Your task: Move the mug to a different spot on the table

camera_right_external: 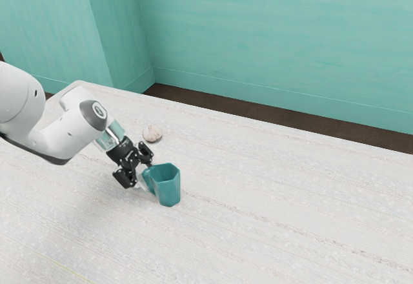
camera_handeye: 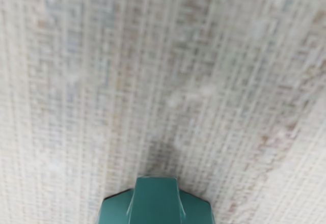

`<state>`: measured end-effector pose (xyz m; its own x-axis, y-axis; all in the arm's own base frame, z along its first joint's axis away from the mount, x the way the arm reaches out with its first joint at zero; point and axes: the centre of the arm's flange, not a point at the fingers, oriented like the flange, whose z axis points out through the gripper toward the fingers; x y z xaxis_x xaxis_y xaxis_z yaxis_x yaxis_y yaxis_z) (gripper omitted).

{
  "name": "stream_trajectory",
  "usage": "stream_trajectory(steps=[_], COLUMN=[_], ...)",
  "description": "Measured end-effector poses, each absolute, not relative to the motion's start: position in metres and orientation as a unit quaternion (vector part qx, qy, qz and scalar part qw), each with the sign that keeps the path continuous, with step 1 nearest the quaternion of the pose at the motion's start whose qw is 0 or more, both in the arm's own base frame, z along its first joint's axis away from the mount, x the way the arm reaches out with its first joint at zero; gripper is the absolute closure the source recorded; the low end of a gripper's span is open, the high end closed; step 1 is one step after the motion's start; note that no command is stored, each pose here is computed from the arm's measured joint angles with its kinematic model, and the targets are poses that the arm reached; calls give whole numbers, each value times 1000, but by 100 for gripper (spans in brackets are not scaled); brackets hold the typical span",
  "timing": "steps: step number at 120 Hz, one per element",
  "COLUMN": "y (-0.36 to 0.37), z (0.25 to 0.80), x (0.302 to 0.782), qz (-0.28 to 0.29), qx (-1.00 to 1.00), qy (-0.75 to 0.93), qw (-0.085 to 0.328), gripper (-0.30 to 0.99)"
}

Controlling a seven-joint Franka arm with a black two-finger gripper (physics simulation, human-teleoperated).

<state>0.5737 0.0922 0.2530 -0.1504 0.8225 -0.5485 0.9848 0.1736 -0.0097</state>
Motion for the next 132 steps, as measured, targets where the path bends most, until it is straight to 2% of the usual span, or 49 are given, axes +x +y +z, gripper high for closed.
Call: stream_trajectory(steps=[20, 36, 48, 60, 82, 96, 111, 132], y=[104, 123, 144, 154, 164, 134, 49, -67], z=[262, 277, 307, 324, 433, 491, 585, 632], x=[585, 597, 614, 616, 618, 606, 595, 562], qz=[-147, -90, -25, 7, 58, 59, 84, 69], qx=[637, 659, 691, 717, 810, 875, 939, 986], qy=[726, 718, 696, 674, 567, 471, 327, 144], qw=[213, 207, 192, 179, 134, 98, 69, 50], gripper=[5, 3, 2, 1, 0, 0, 0, 0])
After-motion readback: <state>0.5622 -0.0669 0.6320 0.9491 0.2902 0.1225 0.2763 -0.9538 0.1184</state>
